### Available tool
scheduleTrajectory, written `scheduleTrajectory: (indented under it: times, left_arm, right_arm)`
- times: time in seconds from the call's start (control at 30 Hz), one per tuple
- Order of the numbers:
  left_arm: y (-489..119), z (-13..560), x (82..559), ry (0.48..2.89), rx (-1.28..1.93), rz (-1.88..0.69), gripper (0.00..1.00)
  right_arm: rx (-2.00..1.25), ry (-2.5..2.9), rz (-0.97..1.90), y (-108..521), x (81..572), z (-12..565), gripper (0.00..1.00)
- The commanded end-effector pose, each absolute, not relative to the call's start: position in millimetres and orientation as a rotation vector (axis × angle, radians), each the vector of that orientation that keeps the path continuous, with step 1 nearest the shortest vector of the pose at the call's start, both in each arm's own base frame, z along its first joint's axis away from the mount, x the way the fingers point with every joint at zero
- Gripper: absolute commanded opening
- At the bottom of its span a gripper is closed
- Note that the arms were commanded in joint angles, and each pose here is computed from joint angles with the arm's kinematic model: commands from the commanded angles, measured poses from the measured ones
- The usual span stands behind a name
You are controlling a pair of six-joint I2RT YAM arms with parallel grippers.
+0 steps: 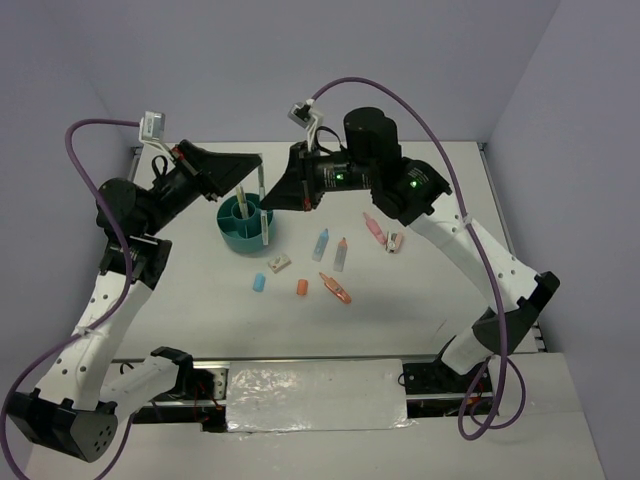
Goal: Sort the stationery into containers
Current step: Close the pen cap on the pen.
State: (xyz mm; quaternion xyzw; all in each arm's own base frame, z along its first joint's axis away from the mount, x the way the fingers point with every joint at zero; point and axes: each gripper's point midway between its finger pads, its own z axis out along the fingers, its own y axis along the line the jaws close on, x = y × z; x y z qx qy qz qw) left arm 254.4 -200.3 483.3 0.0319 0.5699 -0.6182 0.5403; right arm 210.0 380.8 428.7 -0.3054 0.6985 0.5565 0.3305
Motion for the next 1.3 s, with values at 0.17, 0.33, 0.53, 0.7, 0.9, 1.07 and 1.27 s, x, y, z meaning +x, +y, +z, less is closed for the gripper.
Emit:
scheduleTrajectory:
  times: [0.17, 0.33, 0.53, 0.7, 0.9, 1.07, 1.27]
  left_arm:
    - [-199.9, 509.6, 236.9, 1.297, 0.167, -1.446, 0.33]
    - [-199.0, 525.9, 237.6, 1.281, 0.176, -1.429, 0.46]
    - [-200.3, 524.7, 242.9, 1.293, 0.173, -1.425, 0.59]
    - [-201.9, 503.6, 253.3, 1.376, 0.148, -1.397, 0.61]
    - [-204.3, 492.7, 252.1, 1.410, 0.158, -1.408, 0.61]
    - [-216.4, 503.0, 231.8, 1.343, 0.280, -1.560, 0.61]
    - [-219.9, 495.1, 233.3, 1.392, 0.307, -1.557, 0.54]
  right_arm:
    - [-0.904, 1.672, 1.384, 378.5, 214.7, 461.7, 0.00]
    - [-0.927, 1.712, 1.374, 377.1, 209.0, 443.0, 0.00]
    - [-0.960, 1.713, 1.377, 380.0, 198.8, 439.7, 0.00]
    - [-0.959, 1.705, 1.368, 378.8, 199.7, 444.1, 0.00]
    - [-0.960, 1.708, 1.365, 379.0, 200.3, 445.1, 0.00]
    - [-0.954, 1.729, 1.346, 381.1, 204.7, 443.5, 0.00]
    - [-0.941, 1.725, 1.343, 381.1, 206.8, 447.6, 0.00]
